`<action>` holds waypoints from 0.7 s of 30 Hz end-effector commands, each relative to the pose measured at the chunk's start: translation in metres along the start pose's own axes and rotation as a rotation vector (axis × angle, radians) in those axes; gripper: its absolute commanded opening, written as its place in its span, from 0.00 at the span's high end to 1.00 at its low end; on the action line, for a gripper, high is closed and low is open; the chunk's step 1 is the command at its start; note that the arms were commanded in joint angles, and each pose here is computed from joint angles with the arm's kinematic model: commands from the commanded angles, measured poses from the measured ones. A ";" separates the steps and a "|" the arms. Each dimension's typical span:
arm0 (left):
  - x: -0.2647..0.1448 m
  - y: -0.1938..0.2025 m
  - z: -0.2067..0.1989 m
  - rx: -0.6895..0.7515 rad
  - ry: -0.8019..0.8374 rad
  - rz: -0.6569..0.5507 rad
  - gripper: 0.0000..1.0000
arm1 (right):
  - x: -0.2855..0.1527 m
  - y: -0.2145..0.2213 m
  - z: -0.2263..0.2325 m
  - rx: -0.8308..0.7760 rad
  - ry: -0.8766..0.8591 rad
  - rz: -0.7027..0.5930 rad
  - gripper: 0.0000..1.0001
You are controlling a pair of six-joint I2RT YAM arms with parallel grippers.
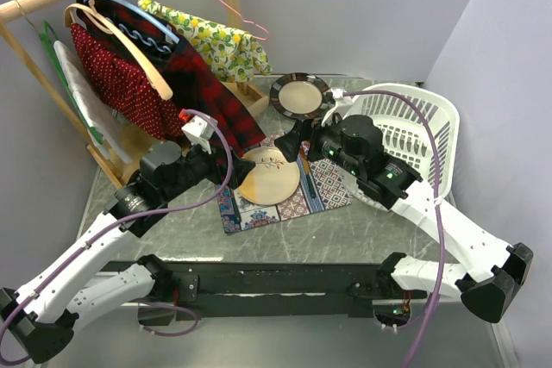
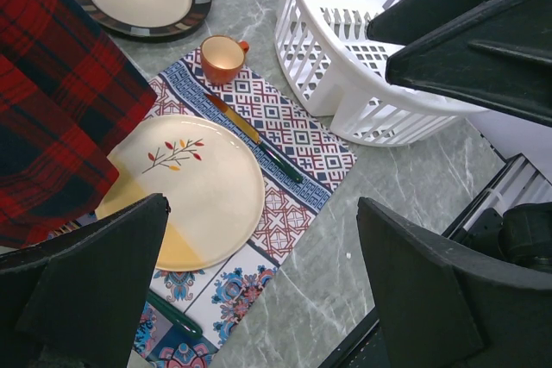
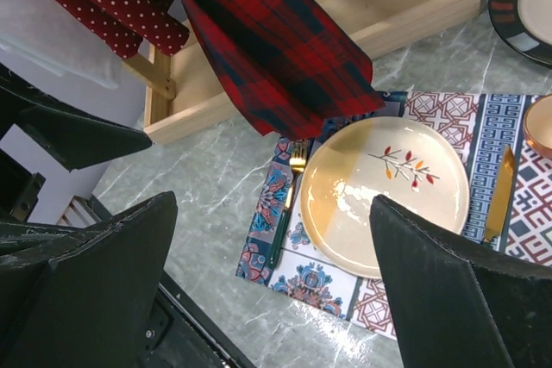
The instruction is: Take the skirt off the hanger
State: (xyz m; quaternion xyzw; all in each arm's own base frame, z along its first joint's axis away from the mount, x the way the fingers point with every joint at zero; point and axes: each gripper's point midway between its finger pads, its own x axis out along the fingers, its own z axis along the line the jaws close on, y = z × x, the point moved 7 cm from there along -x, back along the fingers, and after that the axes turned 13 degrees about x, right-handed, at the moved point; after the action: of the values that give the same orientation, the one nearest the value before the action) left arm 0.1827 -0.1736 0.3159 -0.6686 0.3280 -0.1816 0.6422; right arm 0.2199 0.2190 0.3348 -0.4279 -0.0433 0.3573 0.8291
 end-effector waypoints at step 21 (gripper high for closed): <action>-0.011 -0.012 0.007 0.033 -0.066 -0.083 0.03 | 0.047 -0.153 0.050 -0.328 -0.084 -0.363 0.01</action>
State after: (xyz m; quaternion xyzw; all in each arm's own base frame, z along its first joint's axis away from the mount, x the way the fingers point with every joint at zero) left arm 0.1833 -0.1672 0.3191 -0.6720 0.3053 -0.1760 0.6513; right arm 0.2924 0.2293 0.4227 -0.5190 -0.1406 0.2433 0.8073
